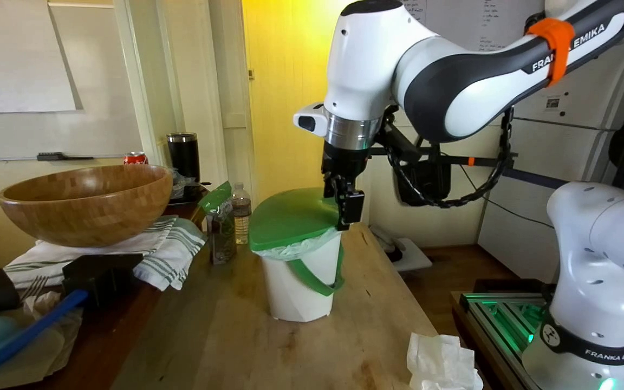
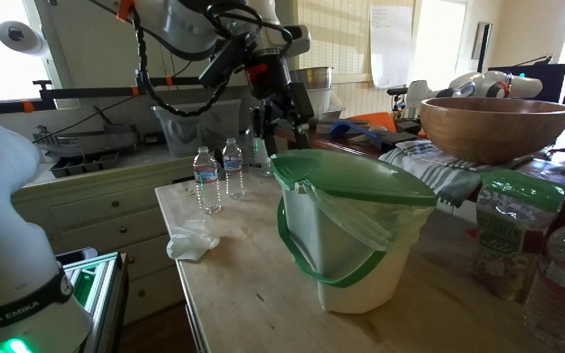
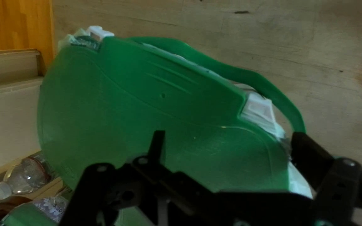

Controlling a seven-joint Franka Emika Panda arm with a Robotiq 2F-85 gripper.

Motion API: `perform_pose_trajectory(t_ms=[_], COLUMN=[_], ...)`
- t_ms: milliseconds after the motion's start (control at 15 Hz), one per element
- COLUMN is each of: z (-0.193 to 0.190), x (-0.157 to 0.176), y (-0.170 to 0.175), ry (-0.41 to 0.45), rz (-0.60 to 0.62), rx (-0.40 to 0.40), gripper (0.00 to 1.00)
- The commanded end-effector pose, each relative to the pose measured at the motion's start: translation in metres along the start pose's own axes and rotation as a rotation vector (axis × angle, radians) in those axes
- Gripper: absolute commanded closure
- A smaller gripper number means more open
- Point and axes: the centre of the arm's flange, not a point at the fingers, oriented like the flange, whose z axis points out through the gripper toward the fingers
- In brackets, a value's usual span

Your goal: Slightly rotate the bin and push it to the right

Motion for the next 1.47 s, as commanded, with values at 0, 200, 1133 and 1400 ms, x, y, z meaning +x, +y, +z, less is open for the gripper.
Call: perform_pose_trajectory(t_ms=[0,200,1133,1400], z=[0.005,0.007,-0.054,-0.072], x=[-0.010,-0.017,-0.050,-0.066], y=[0.012,0.020,0.004,0.013], ry=[-0.019,-0.030,0.064,0.125], rz=[-0.027,-0.030,0.001,0.031], rx=[0.009,0.010,0.082,0.075], gripper=[0.00,0.00,0.00,0.00])
